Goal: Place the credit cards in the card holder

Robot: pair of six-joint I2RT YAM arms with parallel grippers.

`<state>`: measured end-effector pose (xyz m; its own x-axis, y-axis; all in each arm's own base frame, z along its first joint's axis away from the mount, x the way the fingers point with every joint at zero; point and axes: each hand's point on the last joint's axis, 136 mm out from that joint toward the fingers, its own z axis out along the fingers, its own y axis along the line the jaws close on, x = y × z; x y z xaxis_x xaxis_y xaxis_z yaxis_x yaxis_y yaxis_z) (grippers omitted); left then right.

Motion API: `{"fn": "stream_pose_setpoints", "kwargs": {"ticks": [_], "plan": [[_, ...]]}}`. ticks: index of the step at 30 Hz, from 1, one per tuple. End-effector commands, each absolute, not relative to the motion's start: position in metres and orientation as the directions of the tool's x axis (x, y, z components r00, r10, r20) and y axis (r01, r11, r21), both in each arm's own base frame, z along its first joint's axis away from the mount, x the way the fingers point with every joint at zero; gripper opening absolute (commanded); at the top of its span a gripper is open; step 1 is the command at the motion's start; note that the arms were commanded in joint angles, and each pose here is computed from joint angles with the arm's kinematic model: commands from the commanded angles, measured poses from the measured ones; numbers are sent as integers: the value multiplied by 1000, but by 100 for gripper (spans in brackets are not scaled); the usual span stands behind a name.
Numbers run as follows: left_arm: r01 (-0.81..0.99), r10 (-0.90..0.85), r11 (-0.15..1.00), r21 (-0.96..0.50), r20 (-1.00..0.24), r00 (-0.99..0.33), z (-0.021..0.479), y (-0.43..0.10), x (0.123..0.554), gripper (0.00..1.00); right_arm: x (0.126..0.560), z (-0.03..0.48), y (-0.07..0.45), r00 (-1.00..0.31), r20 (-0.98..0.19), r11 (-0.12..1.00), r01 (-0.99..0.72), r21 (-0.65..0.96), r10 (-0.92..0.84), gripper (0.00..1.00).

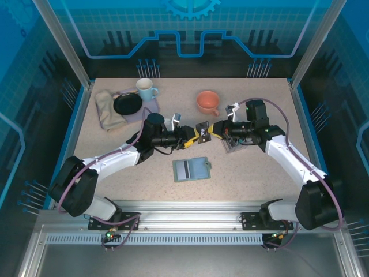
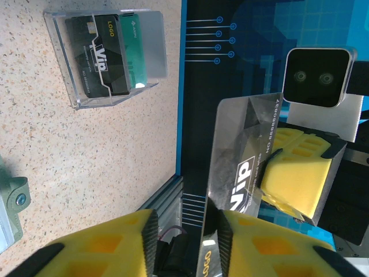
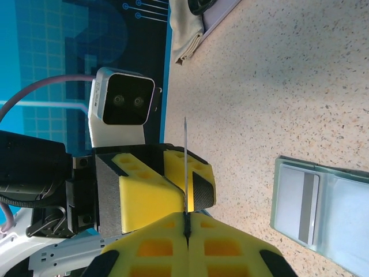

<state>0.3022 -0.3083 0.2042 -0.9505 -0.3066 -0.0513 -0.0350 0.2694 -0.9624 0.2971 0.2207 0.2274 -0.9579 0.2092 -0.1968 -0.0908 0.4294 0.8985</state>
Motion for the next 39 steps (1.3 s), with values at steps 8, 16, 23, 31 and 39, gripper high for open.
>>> {"fn": "stream_pose_setpoints", "kwargs": {"ticks": [8,16,23,31,39], "plan": [[19,-287,221,-975,-84,-954,225,-312,302,20,292,209,225,-978,-137,424,-57,904,160,3],[-2,-296,266,-964,-80,-952,213,-304,294,3,286,186,220,-984,-116,490,-35,871,136,15],[-95,-343,588,-803,-142,-929,154,-255,269,0,265,126,194,-989,-133,788,-28,615,68,44],[-98,-275,712,-695,-147,-950,106,-257,237,0,244,75,201,-985,-138,939,-146,312,-108,65],[-105,-260,732,-673,-134,-956,73,-267,233,0,238,44,219,-983,-73,935,-182,305,-167,69]]}}
